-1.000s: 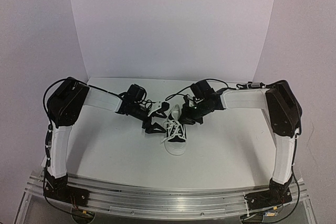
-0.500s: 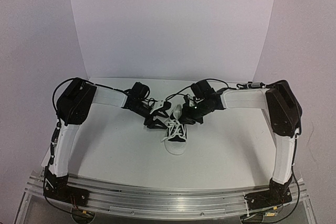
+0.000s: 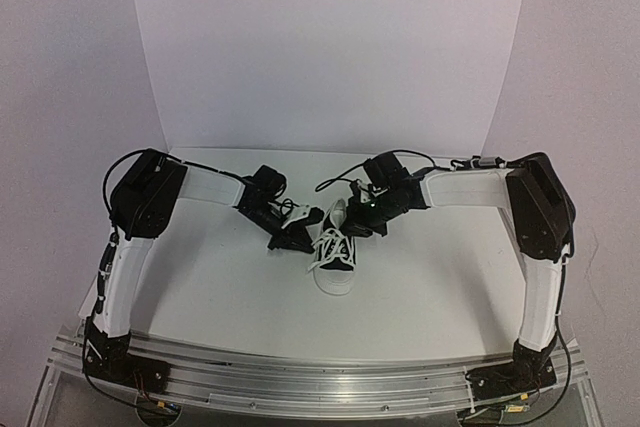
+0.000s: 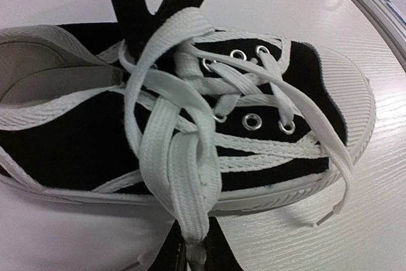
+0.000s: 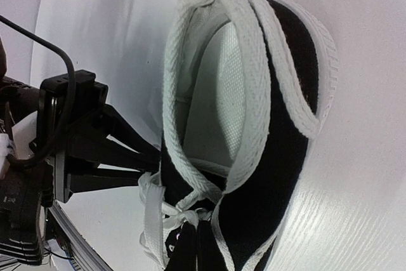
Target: Tie the shoes
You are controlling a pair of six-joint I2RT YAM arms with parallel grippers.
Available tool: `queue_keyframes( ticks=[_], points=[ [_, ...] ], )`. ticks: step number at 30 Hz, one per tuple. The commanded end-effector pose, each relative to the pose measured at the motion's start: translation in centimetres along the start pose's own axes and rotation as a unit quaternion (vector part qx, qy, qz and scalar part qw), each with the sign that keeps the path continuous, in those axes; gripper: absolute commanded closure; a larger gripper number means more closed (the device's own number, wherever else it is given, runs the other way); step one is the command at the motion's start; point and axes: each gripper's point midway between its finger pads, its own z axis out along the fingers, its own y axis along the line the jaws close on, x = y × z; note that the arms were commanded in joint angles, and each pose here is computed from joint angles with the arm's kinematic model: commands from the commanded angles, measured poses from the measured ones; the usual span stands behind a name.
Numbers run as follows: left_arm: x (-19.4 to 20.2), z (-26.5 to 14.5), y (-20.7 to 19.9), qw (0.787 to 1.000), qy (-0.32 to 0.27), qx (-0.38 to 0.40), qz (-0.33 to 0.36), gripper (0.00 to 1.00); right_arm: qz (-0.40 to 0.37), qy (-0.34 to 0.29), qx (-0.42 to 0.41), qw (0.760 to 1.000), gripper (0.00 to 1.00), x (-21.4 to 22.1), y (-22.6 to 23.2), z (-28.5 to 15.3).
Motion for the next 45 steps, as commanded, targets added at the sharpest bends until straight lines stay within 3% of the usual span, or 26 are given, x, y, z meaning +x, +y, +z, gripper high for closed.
queue_keyframes(
  ticks=[1,7,16,19,25,26,34,45],
  points=[
    [-3.0,-2.5,-1.2,0.999,-0.013,0.015,0.030,0.87,-0.010,-0.023,-0.007,1.000,1.00,-1.4,0.9,-1.1],
    [-1.4,-2.6,-1.7,0.999,0.008,0.025,0.030,0.58,-0.009,-0.020,-0.007,1.000,1.00,-1.2,0.8,-1.1],
    [-0.8,-2.5,1.1,0.999,0.028,-0.021,0.024,0.56,-0.011,-0.018,-0.011,1.000,1.00,-1.2,1.0,-0.9],
    [-0.3,-2.4,1.6,0.998,0.039,-0.037,0.026,0.63,-0.011,-0.018,-0.013,1.000,1.00,-1.4,1.1,-0.9],
    [-0.1,-1.8,1.6,0.997,0.054,-0.042,0.020,0.98,-0.013,-0.019,-0.014,1.000,1.00,-1.5,1.1,-0.8],
    [-0.1,-1.9,1.7,0.997,0.057,-0.045,0.021,1.00,-0.014,-0.018,-0.014,1.000,1.00,-1.4,1.2,-0.8],
    [-1.5,-3.7,1.0,0.996,0.072,-0.032,0.052,1.00,-0.014,-0.021,-0.014,1.000,1.00,-1.7,1.1,-1.1],
    [-2.0,-3.1,-0.2,0.995,0.096,-0.027,0.027,1.00,0.012,-0.073,0.009,0.997,1.00,-4.0,-0.7,-4.6]
  ],
)
